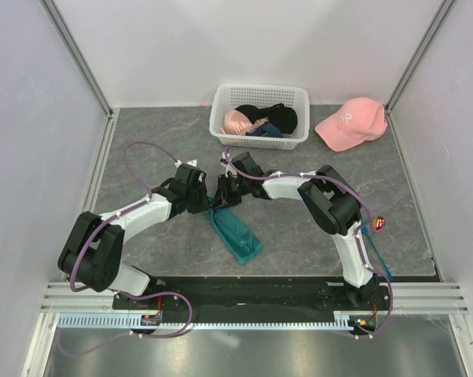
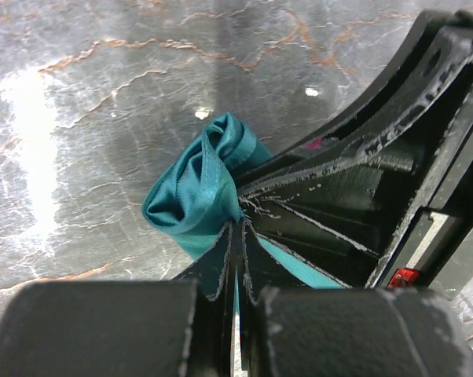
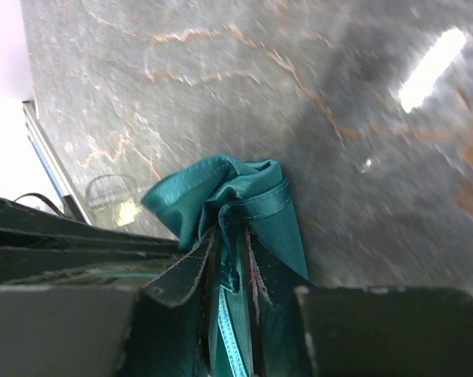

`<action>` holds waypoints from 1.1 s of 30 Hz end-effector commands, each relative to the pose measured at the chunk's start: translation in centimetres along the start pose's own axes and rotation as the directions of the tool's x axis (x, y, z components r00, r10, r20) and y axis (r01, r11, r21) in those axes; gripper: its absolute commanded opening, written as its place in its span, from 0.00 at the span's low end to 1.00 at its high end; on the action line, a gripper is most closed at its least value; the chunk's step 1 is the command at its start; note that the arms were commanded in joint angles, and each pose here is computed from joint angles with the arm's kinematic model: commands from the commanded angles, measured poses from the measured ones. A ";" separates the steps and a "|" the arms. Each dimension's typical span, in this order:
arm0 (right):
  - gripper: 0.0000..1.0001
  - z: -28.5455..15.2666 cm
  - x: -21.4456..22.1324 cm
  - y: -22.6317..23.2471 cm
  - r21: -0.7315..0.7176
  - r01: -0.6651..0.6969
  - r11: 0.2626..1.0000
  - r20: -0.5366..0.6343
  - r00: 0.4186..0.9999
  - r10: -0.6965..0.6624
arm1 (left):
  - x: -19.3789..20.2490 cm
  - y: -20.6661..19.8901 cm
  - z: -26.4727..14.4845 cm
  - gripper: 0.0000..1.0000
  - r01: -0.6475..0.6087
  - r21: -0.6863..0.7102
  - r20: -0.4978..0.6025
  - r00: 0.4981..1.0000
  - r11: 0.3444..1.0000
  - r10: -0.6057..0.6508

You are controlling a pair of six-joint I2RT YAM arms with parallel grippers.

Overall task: Fold the napkin into a case and place the utensils inside
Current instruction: Stuff the top corner of the smaller-rectangle-folded napkin into the folded napkin.

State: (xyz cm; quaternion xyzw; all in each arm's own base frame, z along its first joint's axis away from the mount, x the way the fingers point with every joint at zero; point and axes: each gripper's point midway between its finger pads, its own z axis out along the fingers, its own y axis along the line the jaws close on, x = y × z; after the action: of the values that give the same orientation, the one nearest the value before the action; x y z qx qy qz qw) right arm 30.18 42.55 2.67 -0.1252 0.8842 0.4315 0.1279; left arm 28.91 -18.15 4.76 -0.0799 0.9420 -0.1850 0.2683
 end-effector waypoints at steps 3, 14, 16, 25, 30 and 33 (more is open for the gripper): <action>0.25 1.1 -2.2 1.1 -0.030 0.024 0.999 0.040 0.999 -0.023 | -0.1 -0.2 0.3 0.02 0.046 0.019 0.018 0.999 0.999 -0.046; 0.36 -3.6 -2.1 1.1 -0.038 0.009 0.999 0.059 0.998 -0.006 | -1.1 0.8 -1.1 0.02 -0.027 -0.033 0.053 0.998 0.999 0.028; 0.36 -3.5 -1.9 1.0 -0.039 0.006 0.999 0.055 0.998 -0.004 | -1.1 0.6 -1.2 0.02 -0.037 -0.029 0.049 0.998 0.999 0.039; 0.32 -3.9 -4.0 2.5 -0.055 0.036 0.998 0.105 0.994 -0.030 | -0.8 0.6 -1.0 0.02 -0.047 -0.022 0.033 0.998 0.999 0.048; 0.36 -3.5 -4.7 3.1 -0.061 0.042 0.997 0.101 0.994 -0.036 | -0.7 0.6 -0.9 0.02 -0.044 -0.025 0.031 0.999 0.999 0.045; 0.43 -2.9 -4.4 3.3 -0.072 0.044 0.996 0.083 0.996 -0.038 | -1.0 0.5 -1.0 0.02 -0.046 -0.023 0.039 0.998 0.999 0.046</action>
State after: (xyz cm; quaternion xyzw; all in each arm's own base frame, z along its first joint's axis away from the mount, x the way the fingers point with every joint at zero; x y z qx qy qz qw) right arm 32.23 41.16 5.99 -0.1067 0.8766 0.4454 0.1478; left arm 28.50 -16.98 4.59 -0.0815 0.9450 -0.1657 0.2700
